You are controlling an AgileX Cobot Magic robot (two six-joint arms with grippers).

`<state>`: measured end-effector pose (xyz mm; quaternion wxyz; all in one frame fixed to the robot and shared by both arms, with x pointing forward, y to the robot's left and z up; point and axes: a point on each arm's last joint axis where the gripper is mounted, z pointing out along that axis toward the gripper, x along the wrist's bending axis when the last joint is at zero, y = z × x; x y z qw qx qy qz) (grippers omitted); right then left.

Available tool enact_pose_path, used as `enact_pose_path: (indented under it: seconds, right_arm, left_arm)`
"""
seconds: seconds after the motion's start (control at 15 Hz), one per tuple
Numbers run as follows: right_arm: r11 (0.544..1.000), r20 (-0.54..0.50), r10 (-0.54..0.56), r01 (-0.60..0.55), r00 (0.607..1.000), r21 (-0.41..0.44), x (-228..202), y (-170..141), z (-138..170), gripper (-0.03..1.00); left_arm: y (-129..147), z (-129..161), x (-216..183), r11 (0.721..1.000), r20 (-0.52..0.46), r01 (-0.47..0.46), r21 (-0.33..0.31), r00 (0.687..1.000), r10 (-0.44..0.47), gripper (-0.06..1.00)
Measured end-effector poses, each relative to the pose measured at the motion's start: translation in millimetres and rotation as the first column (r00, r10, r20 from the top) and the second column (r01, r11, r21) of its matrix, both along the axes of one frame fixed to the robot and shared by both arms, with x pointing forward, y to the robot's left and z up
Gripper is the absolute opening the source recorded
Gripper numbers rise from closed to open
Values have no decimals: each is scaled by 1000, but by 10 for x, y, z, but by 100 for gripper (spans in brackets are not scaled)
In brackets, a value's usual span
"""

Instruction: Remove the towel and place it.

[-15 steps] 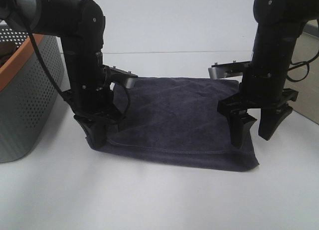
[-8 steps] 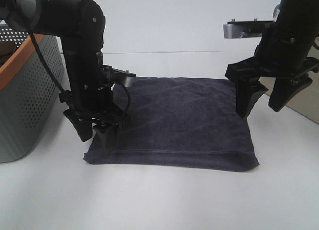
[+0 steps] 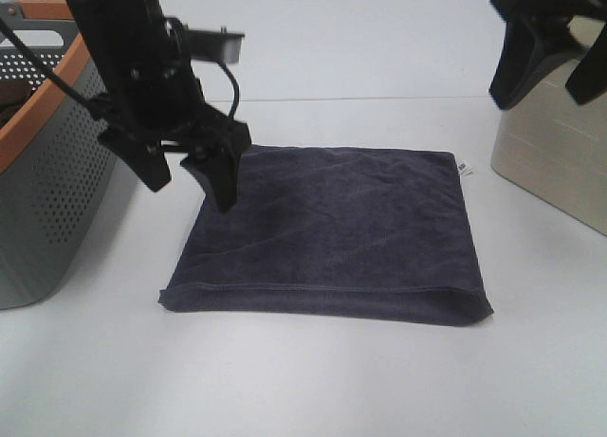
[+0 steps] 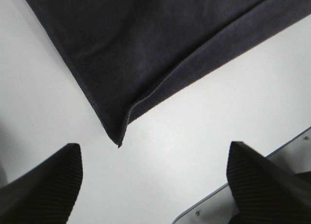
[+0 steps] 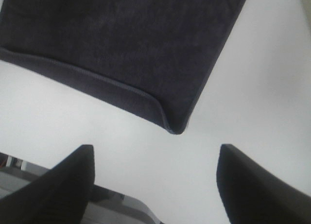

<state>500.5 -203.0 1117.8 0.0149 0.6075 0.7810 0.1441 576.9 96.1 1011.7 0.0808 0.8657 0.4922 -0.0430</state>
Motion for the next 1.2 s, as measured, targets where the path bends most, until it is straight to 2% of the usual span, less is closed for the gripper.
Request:
enact_pose_path:
  seconds: [0.13,0.2,0.33,0.4,0.47,0.6,0.67,0.8,0.87,1.0,1.2]
  right_arm:
    - [998,104,-65,67,992,-12,-107,-94,269,63]
    - [992,141,-109,116,984,-40,-150,-165,340,63]
    - [971,199,-211,228,957,-67,-193,-360,442,63]
    - [957,210,-267,285,941,-61,-198,-481,472,63]
    - [920,227,-370,390,901,-47,-217,-761,526,61]
    - [881,241,-446,471,862,-53,-242,-1029,555,61]
    - [873,242,-460,485,854,-56,-255,-1077,553,61]
    - [871,238,-458,486,856,-69,-346,-1128,512,61]
    - [879,230,-448,473,864,-64,-446,-1114,479,61]
    - [899,228,-418,437,879,-39,-735,-1062,421,61]
    - [905,209,-420,426,883,17,-1213,-982,217,61]
  left_arm:
    - [11,435,-4,998,111,-30,-61,993,36,77]
    - [46,653,-10,997,179,-43,-71,982,55,77]
    - [247,918,3,993,285,-115,-35,951,120,77]
    - [398,1009,22,985,308,-167,-41,936,172,77]
    - [795,1232,42,961,358,-268,-67,892,274,77]
    - [1115,1426,-25,938,401,-334,-92,850,342,77]
    - [1337,1544,-126,921,426,-374,-106,820,382,77]
    - [1782,1570,-391,876,433,-474,-91,773,464,77]
    - [1914,1554,-570,860,434,-504,-77,760,484,77]
    - [2053,1526,-989,839,444,-540,-68,737,510,77]
    - [2096,1470,-1605,831,487,-551,-74,707,513,77]
